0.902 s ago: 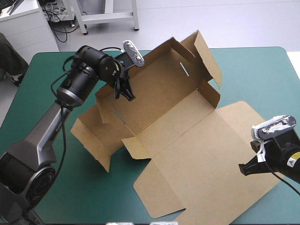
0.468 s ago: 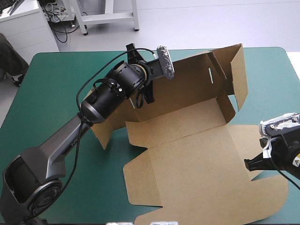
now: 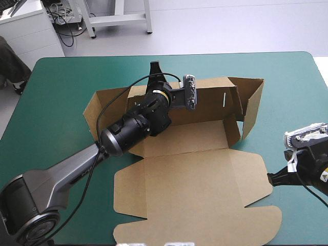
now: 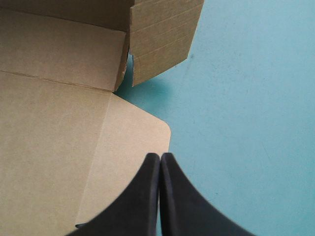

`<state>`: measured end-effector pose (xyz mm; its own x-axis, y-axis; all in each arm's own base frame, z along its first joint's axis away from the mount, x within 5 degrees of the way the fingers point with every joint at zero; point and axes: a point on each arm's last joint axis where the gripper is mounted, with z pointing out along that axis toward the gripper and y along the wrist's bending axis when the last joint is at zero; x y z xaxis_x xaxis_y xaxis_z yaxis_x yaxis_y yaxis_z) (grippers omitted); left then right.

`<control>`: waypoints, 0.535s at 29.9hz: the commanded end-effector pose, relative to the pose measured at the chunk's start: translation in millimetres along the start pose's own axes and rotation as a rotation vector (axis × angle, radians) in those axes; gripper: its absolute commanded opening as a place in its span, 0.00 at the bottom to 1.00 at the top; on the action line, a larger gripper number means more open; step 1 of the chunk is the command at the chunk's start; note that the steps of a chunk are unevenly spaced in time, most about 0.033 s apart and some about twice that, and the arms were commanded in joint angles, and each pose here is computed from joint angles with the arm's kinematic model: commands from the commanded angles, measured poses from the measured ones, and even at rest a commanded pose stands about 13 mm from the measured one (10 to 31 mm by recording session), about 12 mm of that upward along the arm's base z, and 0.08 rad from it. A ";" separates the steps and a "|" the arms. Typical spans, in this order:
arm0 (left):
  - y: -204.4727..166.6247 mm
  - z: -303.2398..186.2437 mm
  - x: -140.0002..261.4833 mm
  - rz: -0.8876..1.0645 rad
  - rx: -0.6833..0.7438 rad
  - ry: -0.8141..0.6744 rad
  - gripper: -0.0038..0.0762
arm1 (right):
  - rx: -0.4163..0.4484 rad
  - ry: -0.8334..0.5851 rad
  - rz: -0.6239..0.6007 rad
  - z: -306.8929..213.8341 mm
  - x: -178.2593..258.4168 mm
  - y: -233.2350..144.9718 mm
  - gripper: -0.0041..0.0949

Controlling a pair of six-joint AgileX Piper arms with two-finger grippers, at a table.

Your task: Fold the box

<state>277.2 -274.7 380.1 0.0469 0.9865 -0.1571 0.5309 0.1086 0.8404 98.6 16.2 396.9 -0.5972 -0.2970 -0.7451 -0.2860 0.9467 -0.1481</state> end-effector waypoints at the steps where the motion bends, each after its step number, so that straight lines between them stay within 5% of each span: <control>1: 14.5 -32.3 -0.3 0.057 -0.211 -0.085 0.01 | 0.030 -0.098 0.000 -8.1 -12.0 -3.5 0.02; 16: -55.2 -15.7 29.7 -0.001 -0.229 -0.114 0.01 | 0.038 -0.136 0.003 -8.6 -15.4 -4.2 0.02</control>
<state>241.9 -255.7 319.1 0.1253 0.9818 -0.1428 0.3875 0.0841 0.9180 100.3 16.4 399.0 -0.5746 -0.2925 -0.7644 -0.2808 0.9477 -0.1515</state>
